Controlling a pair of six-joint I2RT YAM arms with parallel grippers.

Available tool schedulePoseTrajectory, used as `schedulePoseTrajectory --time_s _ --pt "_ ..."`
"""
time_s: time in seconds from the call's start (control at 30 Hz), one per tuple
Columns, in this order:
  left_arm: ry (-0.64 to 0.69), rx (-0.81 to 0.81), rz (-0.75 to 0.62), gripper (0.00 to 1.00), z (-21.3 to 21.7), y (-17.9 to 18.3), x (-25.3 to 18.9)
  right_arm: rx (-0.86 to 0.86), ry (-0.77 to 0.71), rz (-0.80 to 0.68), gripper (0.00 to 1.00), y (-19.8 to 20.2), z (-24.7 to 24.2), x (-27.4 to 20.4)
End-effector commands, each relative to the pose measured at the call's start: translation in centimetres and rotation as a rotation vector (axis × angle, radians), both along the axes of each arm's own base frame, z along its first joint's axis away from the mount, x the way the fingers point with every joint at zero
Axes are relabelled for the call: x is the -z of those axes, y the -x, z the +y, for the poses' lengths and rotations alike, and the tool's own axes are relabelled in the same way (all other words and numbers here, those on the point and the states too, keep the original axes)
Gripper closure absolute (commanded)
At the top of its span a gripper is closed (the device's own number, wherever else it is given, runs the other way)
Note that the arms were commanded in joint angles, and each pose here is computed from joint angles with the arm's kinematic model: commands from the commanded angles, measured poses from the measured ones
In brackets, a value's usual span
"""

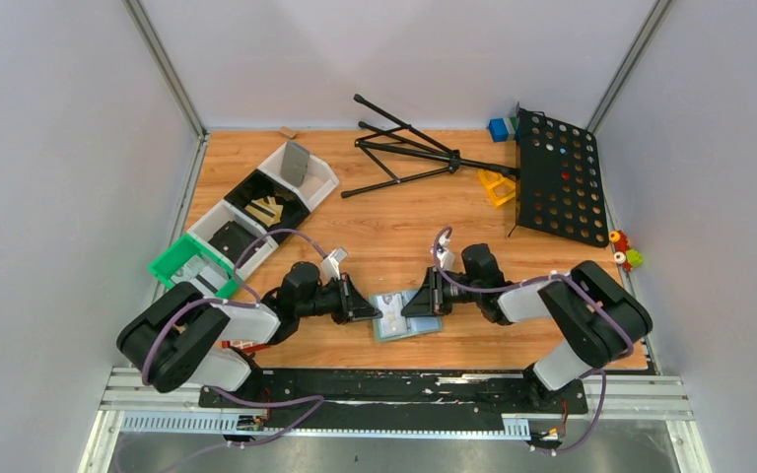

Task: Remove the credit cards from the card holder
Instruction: Remove the credit card from the card holder.

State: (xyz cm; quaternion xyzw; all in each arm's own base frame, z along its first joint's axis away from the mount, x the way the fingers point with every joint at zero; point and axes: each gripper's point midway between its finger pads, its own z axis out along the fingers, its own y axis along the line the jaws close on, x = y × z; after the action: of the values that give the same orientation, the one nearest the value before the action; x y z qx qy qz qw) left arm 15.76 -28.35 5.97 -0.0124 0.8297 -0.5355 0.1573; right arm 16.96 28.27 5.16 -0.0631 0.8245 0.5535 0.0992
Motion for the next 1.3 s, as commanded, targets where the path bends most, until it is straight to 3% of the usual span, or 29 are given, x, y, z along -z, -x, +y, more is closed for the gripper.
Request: schedulePoseTrajectory --time_s 0.0,0.3,0.67,0.87,1.03,1.13,1.27 --pt "-0.021 -0.002 -0.070 1.00 -0.1 -0.7 -1.3 -0.072 -0.128 -0.145 0.84 0.0 1.2 -5.7" --pt "0.086 0.005 -0.113 1.00 -0.7 -0.5 -5.1 -0.099 -0.168 -0.187 0.79 0.6 1.2 -8.9" --pt "0.239 -0.004 -0.199 1.00 -0.4 0.2 -11.2 -0.058 -0.109 -0.216 0.56 0.1 0.6 -9.5" --pt "0.255 0.002 -0.204 1.00 -0.3 0.5 -11.8 -0.062 -0.160 -0.218 0.53 0.5 0.5 -11.0" --pt "0.246 -0.005 -0.203 1.00 -0.2 0.4 -11.7 -0.027 -0.109 -0.235 0.37 0.1 -0.1 -11.1" --pt "0.239 -0.005 -0.204 1.00 -0.2 0.4 -11.6 -0.034 -0.107 -0.242 0.39 0.3 -0.2 -11.5" --pt "0.247 -0.002 -0.203 1.00 -0.3 0.4 -11.7 -0.052 -0.127 -0.225 0.50 0.7 -0.1 -11.9"
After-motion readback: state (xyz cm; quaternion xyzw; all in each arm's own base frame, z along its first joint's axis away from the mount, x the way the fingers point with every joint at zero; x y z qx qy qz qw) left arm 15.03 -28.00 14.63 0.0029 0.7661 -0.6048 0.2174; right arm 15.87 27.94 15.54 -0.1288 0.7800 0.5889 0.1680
